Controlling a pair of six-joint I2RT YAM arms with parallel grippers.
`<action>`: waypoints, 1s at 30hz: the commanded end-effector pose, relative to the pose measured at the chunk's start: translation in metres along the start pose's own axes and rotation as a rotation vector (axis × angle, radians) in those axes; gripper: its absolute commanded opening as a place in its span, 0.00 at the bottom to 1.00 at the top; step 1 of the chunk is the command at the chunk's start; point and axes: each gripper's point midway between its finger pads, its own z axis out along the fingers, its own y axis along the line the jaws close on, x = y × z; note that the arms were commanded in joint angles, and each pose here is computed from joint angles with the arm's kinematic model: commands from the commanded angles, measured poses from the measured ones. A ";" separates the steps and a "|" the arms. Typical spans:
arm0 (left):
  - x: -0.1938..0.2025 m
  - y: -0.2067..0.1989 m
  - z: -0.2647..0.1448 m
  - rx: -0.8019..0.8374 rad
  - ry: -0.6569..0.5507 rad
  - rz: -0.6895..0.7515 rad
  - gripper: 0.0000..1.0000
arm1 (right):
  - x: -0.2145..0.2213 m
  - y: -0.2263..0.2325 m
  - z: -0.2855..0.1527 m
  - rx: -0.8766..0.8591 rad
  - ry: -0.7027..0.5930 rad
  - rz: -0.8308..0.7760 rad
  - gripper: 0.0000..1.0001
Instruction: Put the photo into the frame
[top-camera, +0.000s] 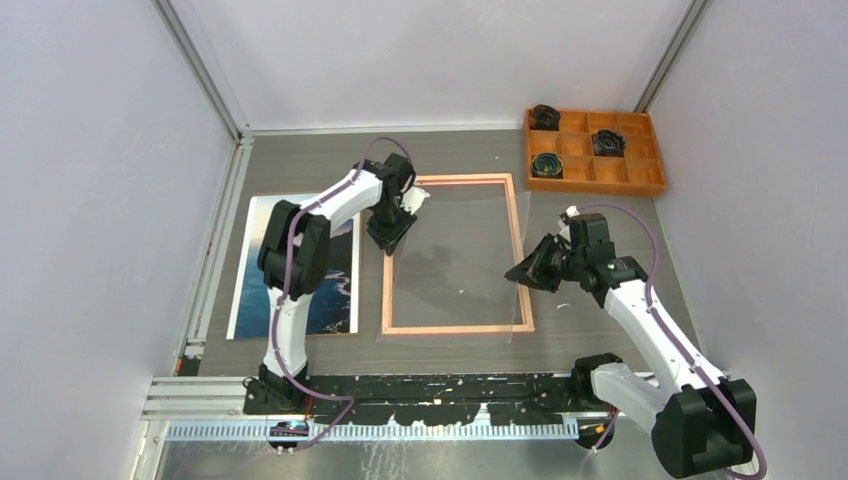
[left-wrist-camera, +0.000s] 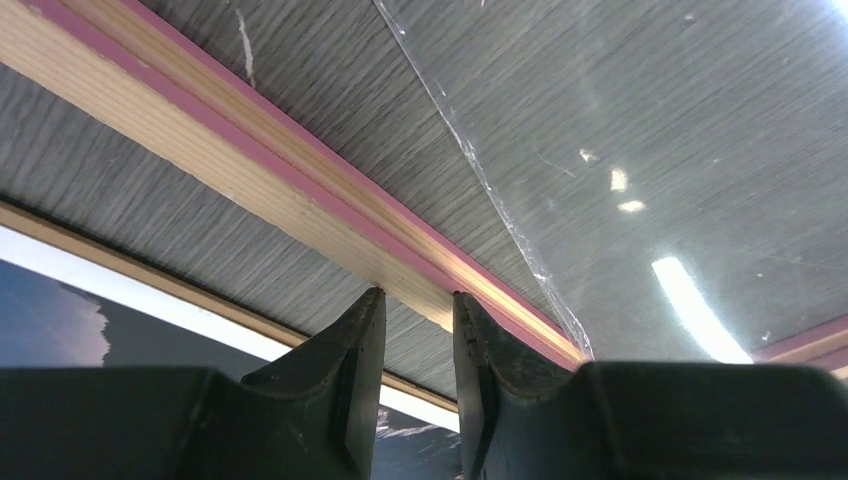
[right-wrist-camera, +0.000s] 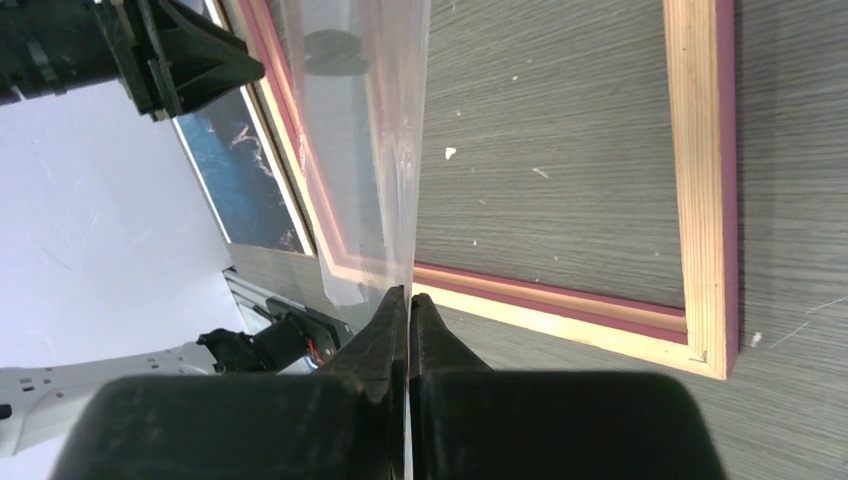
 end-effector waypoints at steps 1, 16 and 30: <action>0.000 0.032 0.001 -0.148 -0.006 0.085 0.31 | 0.004 0.028 -0.004 -0.124 -0.028 -0.005 0.01; -0.017 0.024 -0.065 -0.065 -0.152 0.054 0.57 | 0.000 0.083 -0.005 -0.142 -0.076 -0.181 0.01; 0.030 0.122 -0.139 -0.226 -0.284 -0.275 0.67 | -0.018 0.186 -0.039 -0.418 -0.036 -0.429 0.01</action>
